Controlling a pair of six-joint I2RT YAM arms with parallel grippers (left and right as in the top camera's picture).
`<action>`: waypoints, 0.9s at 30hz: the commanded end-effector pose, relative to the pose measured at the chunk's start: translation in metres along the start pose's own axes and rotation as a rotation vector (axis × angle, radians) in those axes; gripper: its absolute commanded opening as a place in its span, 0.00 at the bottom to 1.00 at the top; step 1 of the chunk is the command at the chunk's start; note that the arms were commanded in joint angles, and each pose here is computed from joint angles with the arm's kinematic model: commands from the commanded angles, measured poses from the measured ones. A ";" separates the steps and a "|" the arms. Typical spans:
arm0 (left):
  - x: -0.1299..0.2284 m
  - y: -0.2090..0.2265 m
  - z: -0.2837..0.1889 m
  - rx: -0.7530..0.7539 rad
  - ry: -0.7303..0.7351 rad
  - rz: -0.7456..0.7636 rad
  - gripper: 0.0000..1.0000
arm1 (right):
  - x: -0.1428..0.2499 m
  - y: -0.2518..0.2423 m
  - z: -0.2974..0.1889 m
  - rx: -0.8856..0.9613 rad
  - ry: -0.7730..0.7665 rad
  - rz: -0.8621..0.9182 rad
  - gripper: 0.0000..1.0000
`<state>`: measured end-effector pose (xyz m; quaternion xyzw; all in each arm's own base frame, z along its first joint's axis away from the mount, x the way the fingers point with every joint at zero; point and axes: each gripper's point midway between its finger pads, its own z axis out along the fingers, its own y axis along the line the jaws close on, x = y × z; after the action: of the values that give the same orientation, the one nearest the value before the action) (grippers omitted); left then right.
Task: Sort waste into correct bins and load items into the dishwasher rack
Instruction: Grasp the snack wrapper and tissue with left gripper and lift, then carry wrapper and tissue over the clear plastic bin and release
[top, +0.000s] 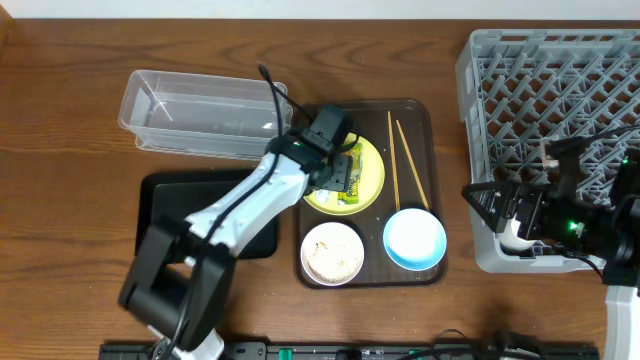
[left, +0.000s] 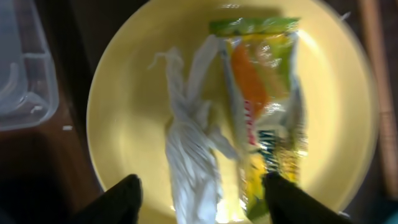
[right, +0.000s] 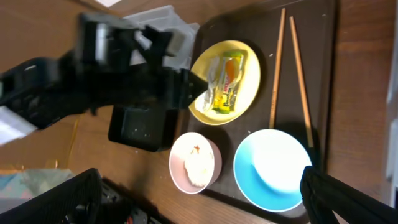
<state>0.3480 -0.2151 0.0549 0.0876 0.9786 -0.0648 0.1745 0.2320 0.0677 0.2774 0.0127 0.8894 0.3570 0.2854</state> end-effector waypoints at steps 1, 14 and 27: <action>-0.006 0.009 0.010 -0.063 -0.017 0.011 0.57 | 0.001 0.011 0.001 -0.038 0.010 -0.046 0.99; 0.017 0.008 0.041 -0.053 0.090 0.015 0.21 | 0.002 0.008 0.002 -0.012 0.014 -0.049 0.99; -0.050 0.010 -0.095 -0.056 -0.213 -0.008 0.07 | 0.001 0.008 0.002 -0.012 0.012 -0.051 0.99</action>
<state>0.3552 -0.2127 0.1234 0.0843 0.9684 -0.0712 0.2235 0.2308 0.0718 0.2765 0.0033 0.8909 0.3561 0.2818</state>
